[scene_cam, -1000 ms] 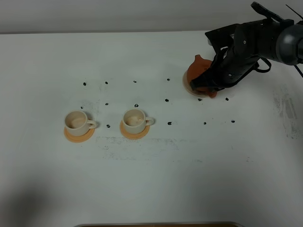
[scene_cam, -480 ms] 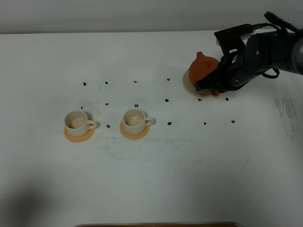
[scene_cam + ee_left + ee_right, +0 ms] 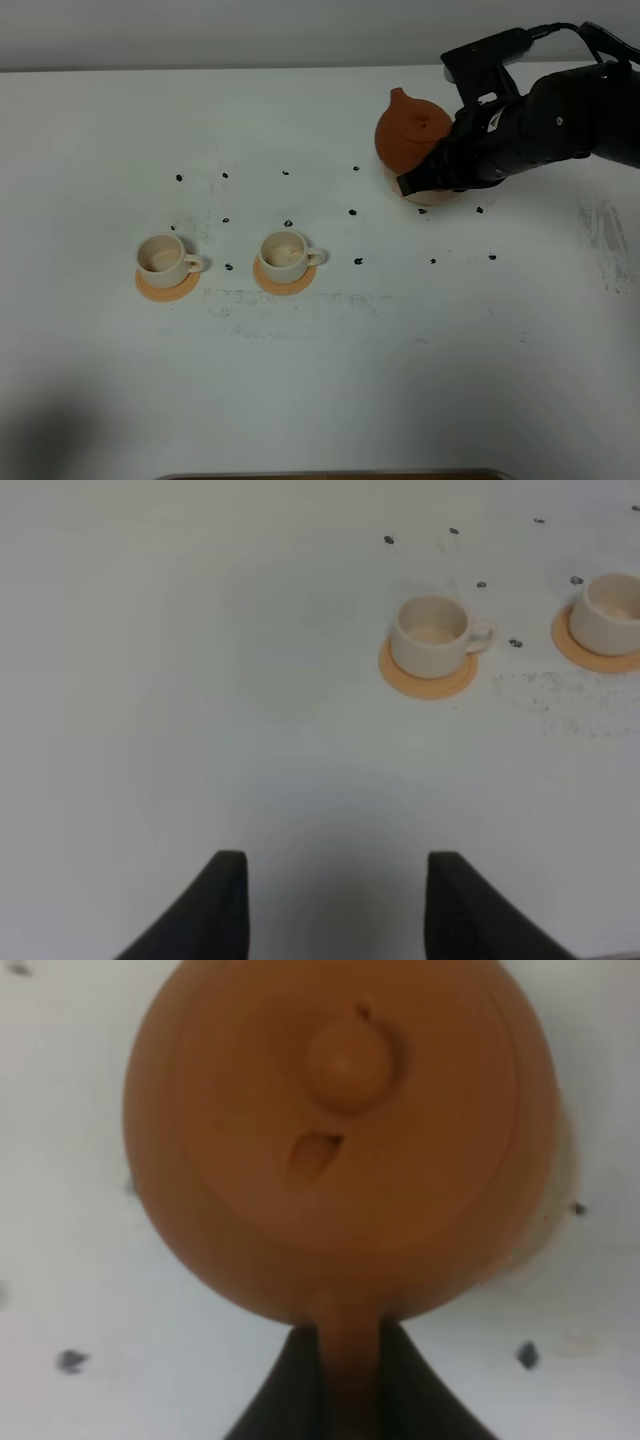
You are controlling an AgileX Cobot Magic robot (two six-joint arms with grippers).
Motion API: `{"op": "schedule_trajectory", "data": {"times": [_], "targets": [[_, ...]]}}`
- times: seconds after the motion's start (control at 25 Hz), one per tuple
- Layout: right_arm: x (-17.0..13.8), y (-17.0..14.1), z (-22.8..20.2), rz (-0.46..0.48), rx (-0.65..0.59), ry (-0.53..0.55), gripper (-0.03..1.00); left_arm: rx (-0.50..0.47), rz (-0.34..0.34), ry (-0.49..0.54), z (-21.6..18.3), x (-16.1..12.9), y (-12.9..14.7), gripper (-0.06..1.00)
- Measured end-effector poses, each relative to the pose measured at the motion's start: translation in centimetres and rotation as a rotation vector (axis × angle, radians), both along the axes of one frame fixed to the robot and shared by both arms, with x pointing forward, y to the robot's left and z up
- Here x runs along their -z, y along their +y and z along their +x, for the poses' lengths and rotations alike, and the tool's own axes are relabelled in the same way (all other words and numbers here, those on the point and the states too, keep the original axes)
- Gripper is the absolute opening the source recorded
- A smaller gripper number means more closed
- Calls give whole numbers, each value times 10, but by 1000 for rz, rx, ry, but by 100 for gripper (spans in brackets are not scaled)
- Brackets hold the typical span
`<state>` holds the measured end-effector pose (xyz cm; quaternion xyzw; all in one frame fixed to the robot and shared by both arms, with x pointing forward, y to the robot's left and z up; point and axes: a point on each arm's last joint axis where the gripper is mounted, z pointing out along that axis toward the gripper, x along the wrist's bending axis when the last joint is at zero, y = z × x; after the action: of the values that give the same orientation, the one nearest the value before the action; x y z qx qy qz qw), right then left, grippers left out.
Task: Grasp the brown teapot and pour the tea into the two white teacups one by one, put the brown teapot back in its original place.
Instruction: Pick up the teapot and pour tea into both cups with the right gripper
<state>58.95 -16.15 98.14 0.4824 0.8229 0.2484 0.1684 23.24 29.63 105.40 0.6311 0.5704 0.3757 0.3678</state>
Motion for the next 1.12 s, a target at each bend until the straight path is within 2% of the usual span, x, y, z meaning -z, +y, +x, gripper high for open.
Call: {"op": "schedule_trajectory", "data": {"times": [0.52, 0.72, 0.96, 1.12], "targets": [[-3, 81, -51, -108, -335, -25, 11, 0, 0, 0, 0, 0, 0, 43], [-2, 80, -52, -175, -382, -48, 11, 0, 0, 0, 0, 0, 0, 43], [-3, 74, -48, -312, -462, -111, 11, 0, 0, 0, 0, 0, 0, 43], [3, 71, -50, -345, -497, -141, 11, 0, 0, 0, 0, 0, 0, 43]]}}
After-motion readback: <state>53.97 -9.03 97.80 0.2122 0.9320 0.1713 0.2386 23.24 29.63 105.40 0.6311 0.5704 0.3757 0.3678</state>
